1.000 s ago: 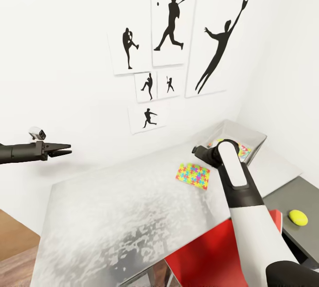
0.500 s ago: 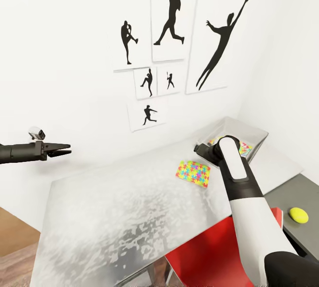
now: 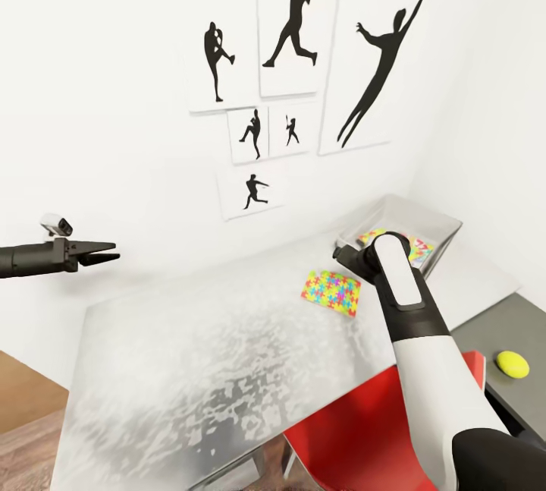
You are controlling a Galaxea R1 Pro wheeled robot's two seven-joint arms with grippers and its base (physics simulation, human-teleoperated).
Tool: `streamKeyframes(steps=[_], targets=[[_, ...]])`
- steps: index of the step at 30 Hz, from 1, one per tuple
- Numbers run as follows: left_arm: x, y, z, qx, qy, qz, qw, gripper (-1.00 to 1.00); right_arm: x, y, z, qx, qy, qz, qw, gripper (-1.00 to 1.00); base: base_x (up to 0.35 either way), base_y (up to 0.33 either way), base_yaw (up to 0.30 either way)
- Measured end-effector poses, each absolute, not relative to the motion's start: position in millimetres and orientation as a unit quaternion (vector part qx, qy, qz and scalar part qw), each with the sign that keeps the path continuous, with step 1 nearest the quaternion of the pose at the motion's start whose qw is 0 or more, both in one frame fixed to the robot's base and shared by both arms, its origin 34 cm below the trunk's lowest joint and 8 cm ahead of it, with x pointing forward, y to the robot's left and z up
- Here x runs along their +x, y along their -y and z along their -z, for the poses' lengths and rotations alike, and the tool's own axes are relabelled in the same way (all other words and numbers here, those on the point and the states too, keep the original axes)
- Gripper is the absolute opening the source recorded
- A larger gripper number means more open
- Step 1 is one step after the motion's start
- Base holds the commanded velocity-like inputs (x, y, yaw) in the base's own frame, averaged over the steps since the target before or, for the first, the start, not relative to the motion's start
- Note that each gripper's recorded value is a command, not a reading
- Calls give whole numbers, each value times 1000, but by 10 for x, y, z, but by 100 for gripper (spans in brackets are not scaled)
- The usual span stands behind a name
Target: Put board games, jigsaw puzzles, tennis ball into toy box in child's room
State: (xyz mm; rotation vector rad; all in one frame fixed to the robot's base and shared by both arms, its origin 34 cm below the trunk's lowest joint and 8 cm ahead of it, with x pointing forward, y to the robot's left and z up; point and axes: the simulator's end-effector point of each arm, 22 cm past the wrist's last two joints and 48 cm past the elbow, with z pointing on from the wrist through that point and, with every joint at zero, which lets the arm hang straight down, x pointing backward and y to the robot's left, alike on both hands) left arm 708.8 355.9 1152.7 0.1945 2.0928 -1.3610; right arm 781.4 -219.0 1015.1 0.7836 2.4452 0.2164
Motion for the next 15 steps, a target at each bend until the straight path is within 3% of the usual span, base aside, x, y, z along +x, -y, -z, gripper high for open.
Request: streamKeyframes(steps=[15], targets=[[7122, -3556, -11379, 68, -797, 517, 303, 100, 7845, 2197, -9957, 323, -902, -76, 276, 100, 0, 0, 0]])
